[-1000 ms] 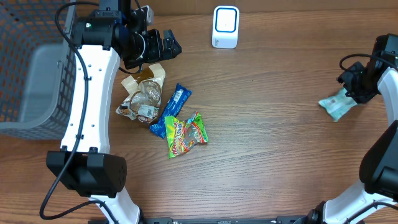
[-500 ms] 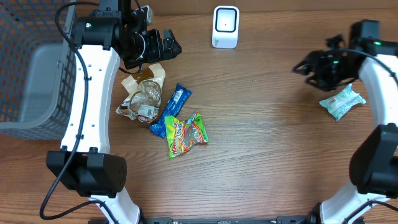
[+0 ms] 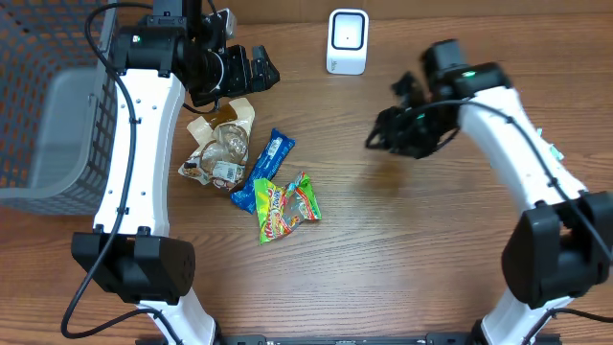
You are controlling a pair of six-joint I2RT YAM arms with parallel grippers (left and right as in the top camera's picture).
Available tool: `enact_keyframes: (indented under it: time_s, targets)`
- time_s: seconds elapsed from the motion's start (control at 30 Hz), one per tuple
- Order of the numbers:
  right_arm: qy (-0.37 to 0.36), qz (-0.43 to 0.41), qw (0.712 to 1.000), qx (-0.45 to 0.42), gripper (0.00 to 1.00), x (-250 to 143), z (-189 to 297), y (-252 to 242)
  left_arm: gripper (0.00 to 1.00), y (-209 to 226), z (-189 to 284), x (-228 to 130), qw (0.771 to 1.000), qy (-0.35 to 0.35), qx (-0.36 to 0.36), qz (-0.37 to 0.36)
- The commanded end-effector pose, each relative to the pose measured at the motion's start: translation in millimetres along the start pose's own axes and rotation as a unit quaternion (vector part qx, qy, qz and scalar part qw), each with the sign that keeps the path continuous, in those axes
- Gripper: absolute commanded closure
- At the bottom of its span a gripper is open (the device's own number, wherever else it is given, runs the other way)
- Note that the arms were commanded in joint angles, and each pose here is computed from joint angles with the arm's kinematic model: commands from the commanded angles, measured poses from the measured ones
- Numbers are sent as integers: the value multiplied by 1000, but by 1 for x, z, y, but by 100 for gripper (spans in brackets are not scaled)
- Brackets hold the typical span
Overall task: Scan the item barcode
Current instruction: 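Move the right gripper left over the green candy bag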
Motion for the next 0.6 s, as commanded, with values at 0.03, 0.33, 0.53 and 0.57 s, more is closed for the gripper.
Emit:
enact_keyframes:
  time_s: [0.03, 0.33, 0.53, 0.57]
  targets:
    - [0, 44, 998, -37, 39, -9, -15, 31, 0, -1, 9, 3, 1000, -14, 1, -10]
    - [-20, 138, 986, -93, 30, -28, -61, 75, 0, -1, 9, 3, 1000, -14, 1, -10]
    - [-38, 197, 975, -91, 23, -41, -82, 109, 0, -1, 9, 3, 1000, -14, 1, -10]
    - [-43, 198, 975, -93, 23, -42, -84, 113, 0, -1, 9, 3, 1000, -14, 1, -10]
Point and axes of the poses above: each gripper's point midway between its finger pads, its own z axis back along the fingers, its own y axis along the line the jaws close on, x = y × z, the point moved 4 cm from there along z, back along the fingers, and after that the axes turned 1 degree about z, right-handed, at the moved point
